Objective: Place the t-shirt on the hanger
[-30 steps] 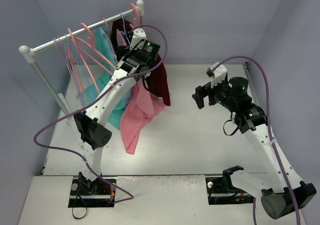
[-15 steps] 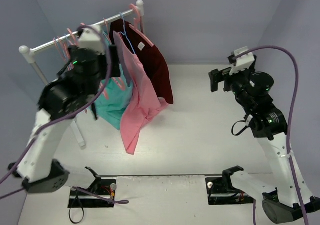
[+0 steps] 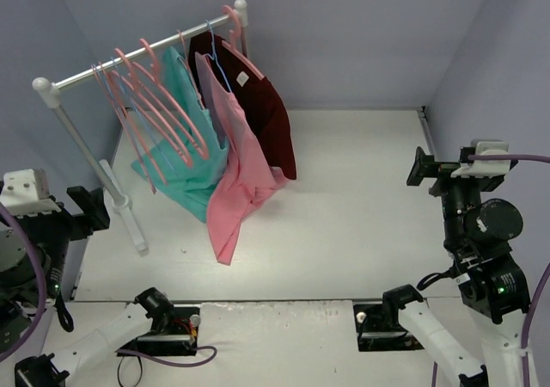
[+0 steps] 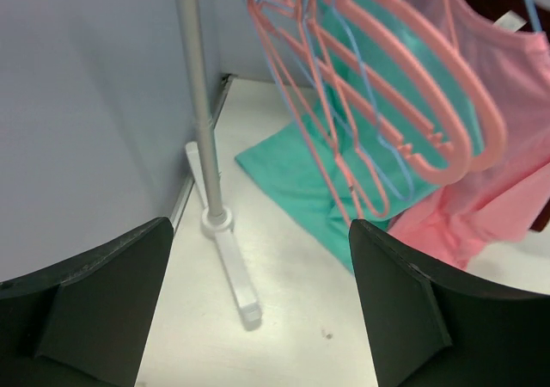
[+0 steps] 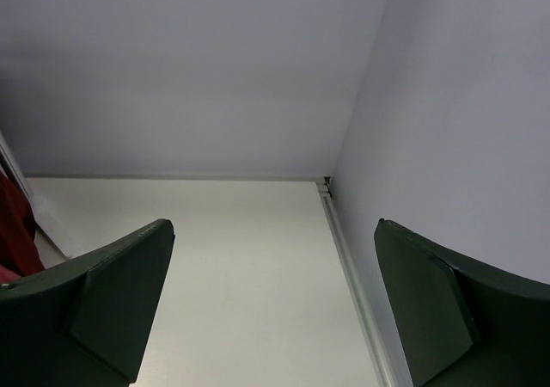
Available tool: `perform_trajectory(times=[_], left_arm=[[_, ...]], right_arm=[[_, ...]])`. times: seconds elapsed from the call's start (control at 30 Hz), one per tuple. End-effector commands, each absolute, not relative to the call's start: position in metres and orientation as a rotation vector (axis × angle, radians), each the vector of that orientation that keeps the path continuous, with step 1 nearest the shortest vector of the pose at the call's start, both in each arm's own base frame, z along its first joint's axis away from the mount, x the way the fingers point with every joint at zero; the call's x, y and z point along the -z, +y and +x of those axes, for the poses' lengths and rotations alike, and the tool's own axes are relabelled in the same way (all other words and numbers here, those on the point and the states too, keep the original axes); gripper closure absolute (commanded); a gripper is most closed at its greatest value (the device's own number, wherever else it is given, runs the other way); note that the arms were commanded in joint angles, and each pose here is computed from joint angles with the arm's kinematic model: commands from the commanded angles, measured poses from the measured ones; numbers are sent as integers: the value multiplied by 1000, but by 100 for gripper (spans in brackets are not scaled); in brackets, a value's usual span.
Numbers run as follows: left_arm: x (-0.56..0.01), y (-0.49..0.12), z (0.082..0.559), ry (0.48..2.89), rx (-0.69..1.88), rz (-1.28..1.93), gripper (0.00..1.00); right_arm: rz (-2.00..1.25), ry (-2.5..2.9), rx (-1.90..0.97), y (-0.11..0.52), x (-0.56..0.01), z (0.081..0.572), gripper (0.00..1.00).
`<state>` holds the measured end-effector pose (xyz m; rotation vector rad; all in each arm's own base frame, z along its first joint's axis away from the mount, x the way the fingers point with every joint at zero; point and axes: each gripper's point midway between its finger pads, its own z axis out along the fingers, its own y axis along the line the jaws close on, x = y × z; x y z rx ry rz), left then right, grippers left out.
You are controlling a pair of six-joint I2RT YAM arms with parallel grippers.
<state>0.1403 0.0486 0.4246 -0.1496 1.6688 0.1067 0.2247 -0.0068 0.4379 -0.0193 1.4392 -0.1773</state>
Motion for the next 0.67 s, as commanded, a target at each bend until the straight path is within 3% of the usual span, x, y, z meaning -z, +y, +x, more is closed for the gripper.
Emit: perform_trajectory(times=[0.0,0.63], left_arm=[[-406,50,150,1727,-211,-153,21],[-393,37,163,1785,-227,-148,21]], right_arm=[[91,1443,214,-18,-430,236,0],[89,1477,220,-15,-422,246,0]])
